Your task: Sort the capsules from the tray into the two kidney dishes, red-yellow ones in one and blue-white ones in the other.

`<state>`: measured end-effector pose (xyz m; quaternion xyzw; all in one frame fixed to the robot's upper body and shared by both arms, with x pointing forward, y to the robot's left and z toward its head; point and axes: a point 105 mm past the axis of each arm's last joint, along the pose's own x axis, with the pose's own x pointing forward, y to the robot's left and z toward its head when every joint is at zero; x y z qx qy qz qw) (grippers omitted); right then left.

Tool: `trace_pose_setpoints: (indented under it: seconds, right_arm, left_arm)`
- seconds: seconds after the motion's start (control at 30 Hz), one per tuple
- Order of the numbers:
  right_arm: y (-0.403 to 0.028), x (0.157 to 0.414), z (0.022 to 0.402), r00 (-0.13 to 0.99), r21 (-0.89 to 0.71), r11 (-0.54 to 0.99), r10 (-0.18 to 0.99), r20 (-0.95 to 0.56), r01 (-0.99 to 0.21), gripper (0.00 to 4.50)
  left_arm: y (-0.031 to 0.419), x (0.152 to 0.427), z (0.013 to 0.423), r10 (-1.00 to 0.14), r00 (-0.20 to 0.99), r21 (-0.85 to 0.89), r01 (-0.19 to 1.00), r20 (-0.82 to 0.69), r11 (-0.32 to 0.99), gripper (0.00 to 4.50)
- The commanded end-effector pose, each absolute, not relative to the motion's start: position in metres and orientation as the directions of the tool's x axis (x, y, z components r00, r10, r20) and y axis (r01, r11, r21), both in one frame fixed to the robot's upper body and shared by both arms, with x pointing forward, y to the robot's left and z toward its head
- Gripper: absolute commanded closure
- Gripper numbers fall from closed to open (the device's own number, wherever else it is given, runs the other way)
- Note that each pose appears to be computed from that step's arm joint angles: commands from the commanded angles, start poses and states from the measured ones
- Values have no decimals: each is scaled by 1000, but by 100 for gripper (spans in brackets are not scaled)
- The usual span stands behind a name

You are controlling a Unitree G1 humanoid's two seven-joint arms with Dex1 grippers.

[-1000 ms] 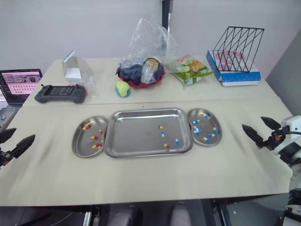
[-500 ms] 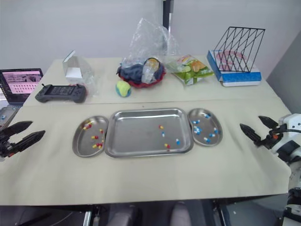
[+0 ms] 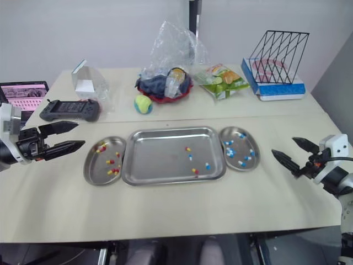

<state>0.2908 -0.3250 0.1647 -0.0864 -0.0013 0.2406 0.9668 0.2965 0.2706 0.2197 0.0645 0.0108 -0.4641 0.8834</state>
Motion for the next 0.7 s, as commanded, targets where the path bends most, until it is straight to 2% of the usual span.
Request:
trace_pose_setpoints:
  seconds: [0.03, 0.2, 0.43, 0.7]
  right_arm:
    - [-318, 281, 181, 877, -187, 862, 480, 2, -471, 0]
    - [-293, 262, 176, 834, -179, 817, 549, -45, -548, 0]
    - [-274, 242, 186, 814, -157, 801, 581, -32, -578, 0]
    - [-254, 230, 188, 788, -132, 778, 615, -43, -614, 0]
  left_arm:
    - [238, 303, 239, -883, 460, 173, 881, -92, 441, 2]
    - [197, 317, 243, -937, 321, 160, 941, -135, 299, 2]
    - [172, 325, 244, -964, 219, 168, 967, -148, 194, 2]
    - [154, 324, 240, -974, 126, 174, 980, -187, 93, 2]
